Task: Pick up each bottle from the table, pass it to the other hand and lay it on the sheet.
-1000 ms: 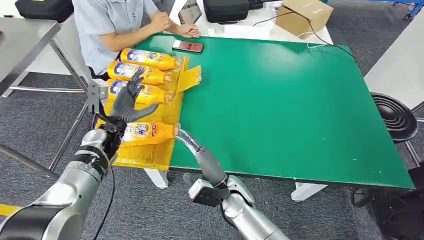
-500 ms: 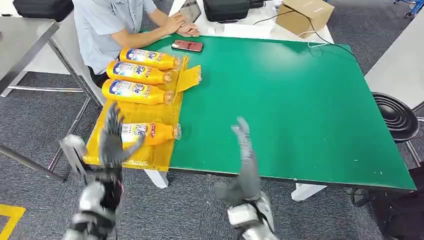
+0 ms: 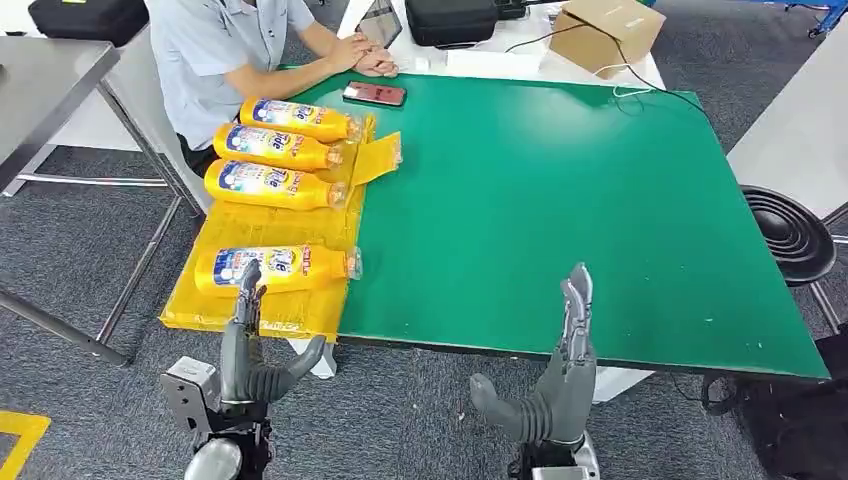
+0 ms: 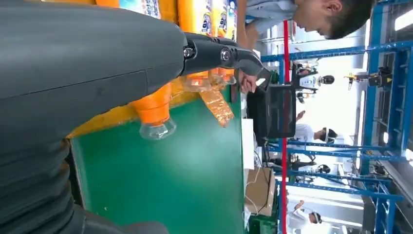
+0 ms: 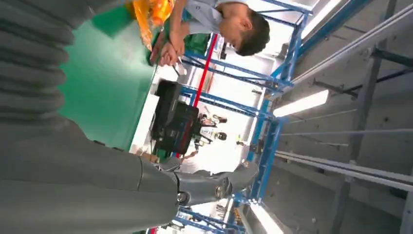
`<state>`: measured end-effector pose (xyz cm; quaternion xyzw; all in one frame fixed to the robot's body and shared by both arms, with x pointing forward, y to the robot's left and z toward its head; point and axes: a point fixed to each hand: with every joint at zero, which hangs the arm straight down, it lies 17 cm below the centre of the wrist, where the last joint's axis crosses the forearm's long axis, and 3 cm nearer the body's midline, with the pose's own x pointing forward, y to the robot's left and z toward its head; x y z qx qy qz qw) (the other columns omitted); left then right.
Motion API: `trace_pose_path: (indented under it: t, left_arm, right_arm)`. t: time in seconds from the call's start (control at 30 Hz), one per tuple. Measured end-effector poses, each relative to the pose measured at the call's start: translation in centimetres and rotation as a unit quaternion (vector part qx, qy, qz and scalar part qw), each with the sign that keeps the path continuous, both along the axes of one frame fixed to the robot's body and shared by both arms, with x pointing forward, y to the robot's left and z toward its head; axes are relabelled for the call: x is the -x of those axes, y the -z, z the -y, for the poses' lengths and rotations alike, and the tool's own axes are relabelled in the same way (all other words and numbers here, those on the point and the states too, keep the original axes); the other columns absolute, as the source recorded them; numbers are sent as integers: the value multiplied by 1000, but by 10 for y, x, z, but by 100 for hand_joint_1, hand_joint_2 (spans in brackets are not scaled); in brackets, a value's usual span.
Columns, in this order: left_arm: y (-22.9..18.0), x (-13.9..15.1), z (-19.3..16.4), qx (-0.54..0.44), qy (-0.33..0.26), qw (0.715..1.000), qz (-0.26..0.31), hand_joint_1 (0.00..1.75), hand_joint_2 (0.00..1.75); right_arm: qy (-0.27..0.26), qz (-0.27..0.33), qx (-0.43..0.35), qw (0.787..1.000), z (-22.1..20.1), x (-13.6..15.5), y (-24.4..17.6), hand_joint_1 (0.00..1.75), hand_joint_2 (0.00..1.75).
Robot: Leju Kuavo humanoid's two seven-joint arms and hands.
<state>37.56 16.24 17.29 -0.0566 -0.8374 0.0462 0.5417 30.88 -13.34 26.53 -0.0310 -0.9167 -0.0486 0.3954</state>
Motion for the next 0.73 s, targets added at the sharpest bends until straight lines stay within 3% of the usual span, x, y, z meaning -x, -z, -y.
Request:
trace_pose_path:
  t: [0.3,0.5,0.73]
  left_arm:
    - [-9,4,14,25,17,999,10,0,175]
    - [-23,13,34,57,51,997,25,0,175]
    - [-23,21,53,39,49,998,26,0,175]
  right_arm:
    - [21,-25,-18,999,17,-12,13,0,175]
    - [73,-51,8,996,33,-20,37,0,175]
    - [108,-86,17,990,51,-26,64,0,175]
